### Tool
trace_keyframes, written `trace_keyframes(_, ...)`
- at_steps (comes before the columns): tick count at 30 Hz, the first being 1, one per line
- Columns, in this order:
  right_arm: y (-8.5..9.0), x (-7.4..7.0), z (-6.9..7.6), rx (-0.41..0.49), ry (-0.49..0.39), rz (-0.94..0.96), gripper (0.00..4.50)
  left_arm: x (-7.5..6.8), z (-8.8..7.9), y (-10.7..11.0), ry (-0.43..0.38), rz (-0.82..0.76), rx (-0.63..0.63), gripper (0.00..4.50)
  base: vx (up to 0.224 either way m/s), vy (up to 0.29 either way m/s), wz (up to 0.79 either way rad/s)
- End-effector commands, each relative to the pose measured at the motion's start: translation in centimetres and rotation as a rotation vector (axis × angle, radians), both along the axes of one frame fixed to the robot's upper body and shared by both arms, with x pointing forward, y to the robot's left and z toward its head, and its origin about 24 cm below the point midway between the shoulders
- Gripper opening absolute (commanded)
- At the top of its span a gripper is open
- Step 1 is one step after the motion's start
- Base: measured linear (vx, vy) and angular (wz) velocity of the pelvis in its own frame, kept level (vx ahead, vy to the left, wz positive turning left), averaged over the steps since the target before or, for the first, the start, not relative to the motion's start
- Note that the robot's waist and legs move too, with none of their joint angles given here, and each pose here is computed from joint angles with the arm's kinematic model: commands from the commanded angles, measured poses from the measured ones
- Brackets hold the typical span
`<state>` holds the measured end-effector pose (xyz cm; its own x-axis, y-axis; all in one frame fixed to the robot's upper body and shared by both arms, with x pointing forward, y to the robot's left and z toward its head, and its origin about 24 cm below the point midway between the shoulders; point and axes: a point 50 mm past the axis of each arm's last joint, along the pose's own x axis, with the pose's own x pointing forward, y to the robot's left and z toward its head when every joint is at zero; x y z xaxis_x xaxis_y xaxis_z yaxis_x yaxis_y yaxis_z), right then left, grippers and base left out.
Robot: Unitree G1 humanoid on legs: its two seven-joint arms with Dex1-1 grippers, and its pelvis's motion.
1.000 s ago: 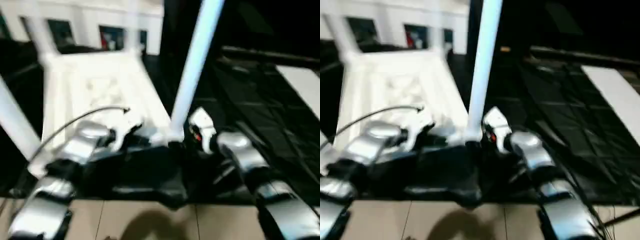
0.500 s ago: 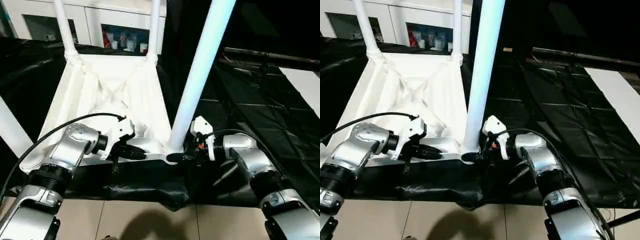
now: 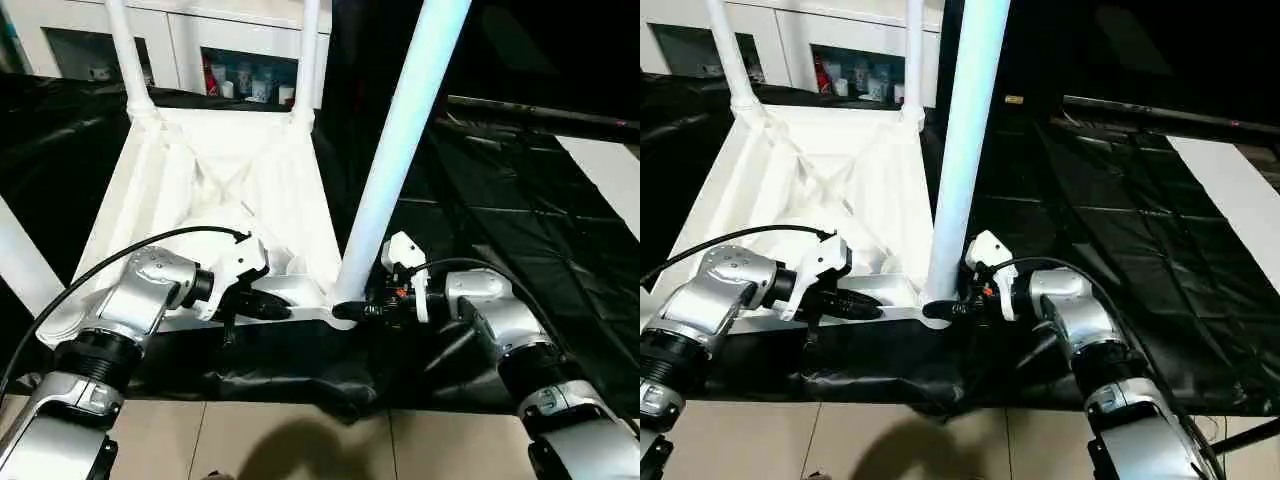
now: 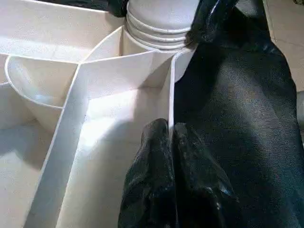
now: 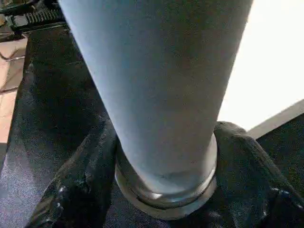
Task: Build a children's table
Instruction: Rotate leg to tighten
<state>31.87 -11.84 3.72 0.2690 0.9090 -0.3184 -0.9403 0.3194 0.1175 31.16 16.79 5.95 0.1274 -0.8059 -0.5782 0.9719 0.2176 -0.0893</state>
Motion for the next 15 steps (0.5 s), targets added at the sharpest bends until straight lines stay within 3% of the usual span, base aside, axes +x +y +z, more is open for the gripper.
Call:
trace_keyframes(1, -0.5, 0.7, -0.8, -0.022, -0.01, -0.175, 2.66, -0.7, -2.1, -1.5, 0.066, -0.004, -0.011, 0.0, 0.0, 0.0, 0.0)
trace_keyframes(7, 0.4, 1.6, -2.1, -0.043, 0.002, -0.447, 2.65, 0.8, -2.5, -3.3, -0.002, 0.15, -0.008, 0.0, 0.0, 0.0, 0.0)
trace_keyframes(9, 0.8, 2.0, -2.5, -0.088, -0.014, -0.552, 2.65, 1.4, -2.5, -4.1, -0.017, 0.204, -0.008, 0.0, 0.0, 0.0, 0.0)
trace_keyframes(15, 2.7, 3.3, -2.1, -0.124, -0.051, -0.787, 2.64, 3.6, -2.2, -7.1, -0.101, 0.45, -0.016, 0.0, 0.0, 0.0, 0.0)
